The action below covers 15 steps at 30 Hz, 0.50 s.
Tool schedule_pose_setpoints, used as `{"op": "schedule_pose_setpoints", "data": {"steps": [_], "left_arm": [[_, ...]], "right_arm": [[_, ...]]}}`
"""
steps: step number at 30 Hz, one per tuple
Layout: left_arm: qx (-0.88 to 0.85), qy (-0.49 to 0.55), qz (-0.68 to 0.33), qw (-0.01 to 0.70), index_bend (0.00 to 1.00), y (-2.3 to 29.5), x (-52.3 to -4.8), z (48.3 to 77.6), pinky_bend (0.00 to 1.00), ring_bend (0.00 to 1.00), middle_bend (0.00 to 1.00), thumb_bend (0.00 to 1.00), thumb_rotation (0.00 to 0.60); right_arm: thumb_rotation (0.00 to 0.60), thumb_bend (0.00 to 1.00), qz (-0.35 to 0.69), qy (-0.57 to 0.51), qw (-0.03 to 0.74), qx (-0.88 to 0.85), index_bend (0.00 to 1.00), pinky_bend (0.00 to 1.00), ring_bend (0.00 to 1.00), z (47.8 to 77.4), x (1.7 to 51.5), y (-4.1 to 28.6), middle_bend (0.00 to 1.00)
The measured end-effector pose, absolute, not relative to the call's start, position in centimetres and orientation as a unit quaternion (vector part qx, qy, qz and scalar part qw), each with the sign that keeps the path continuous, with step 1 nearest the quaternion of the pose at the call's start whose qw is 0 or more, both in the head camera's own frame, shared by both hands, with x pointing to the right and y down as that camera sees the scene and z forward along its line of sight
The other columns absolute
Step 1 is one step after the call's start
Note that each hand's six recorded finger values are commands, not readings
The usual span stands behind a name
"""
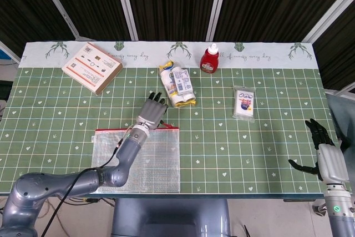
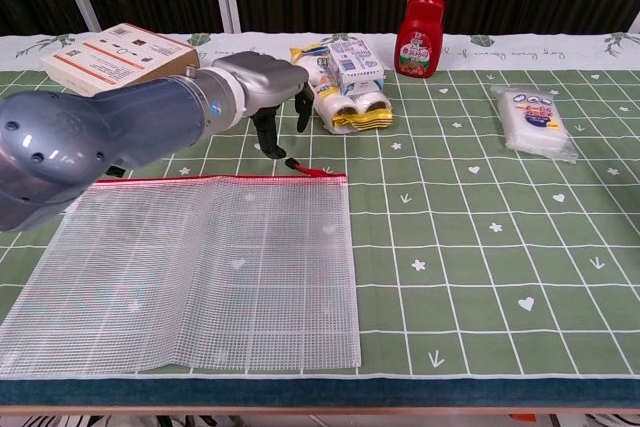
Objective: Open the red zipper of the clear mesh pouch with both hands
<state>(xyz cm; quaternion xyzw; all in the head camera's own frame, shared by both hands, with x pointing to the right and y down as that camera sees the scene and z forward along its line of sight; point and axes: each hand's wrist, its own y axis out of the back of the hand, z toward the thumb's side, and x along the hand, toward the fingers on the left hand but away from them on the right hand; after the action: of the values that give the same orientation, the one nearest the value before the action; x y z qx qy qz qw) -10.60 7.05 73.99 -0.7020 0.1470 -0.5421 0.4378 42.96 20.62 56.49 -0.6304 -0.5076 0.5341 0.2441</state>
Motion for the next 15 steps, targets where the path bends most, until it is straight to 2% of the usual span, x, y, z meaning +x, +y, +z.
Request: {"op": "schedule_pose_setpoints", "data": {"steps": [15], "left_arm": [[-0.700,0.122,-0.551,0.438,0.47,8.2,-8.8,76.4,0.12,0.05,0.27,0.25,0.600]], "right_arm": [[0.600,0.18,0.536,-0.511,0.235,-0.630,0.00,0.21,0.00,56.6,43.1,20.6,0.00]]}}
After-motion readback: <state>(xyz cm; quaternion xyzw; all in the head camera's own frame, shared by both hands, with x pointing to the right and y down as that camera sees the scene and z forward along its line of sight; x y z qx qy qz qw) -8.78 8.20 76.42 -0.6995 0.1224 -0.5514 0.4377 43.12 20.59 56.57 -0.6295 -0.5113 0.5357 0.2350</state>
